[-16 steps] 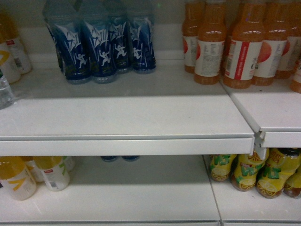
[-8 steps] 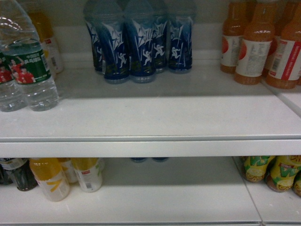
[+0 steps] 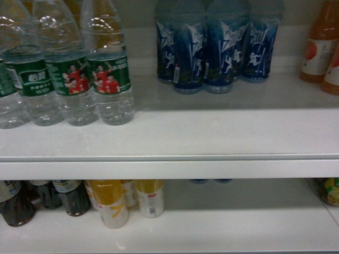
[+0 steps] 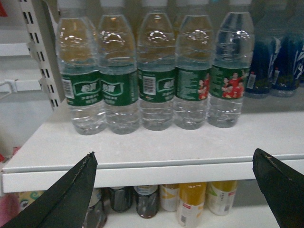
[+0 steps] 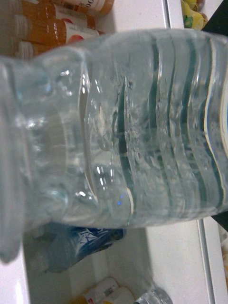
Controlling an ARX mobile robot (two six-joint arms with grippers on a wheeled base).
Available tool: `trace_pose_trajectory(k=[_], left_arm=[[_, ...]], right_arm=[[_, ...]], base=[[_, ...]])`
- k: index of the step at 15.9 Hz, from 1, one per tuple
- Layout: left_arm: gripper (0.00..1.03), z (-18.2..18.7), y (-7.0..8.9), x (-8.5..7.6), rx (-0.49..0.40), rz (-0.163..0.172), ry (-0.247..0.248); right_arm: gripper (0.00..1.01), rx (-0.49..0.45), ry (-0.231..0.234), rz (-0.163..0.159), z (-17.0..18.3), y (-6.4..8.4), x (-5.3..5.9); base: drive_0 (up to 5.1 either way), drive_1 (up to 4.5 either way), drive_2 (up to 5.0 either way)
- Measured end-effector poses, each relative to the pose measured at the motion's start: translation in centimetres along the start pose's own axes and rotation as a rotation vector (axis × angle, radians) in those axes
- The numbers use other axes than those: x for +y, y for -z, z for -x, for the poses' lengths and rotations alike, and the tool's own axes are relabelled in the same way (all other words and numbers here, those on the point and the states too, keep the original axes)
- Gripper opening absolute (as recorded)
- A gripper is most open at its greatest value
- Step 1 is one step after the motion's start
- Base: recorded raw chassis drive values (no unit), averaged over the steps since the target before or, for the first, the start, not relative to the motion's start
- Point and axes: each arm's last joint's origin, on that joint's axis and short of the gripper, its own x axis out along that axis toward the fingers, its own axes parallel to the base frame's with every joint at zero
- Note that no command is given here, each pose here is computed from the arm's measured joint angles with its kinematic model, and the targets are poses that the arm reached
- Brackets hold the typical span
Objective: Move water from second to third shelf
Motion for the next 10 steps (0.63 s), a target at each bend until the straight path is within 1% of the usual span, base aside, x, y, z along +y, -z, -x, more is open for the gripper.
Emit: trace_pose_trajectory(k=[8,10], left_arm=[[0.98,0.0,0.0,0.0,0.0,0.0,-0.001],[0.98,0.0,-0.01,0.0,-0.001,0.0,0.0]], right_arm=[[0.43,0.006,0.005,0.001,-0.01,0.06,-0.03],[0.43,0.01,-0.003,0.002,-0.01,0.09,0.0]], base=[[-4.9,2.51,2.5],[-4.9,2.54,2.5]])
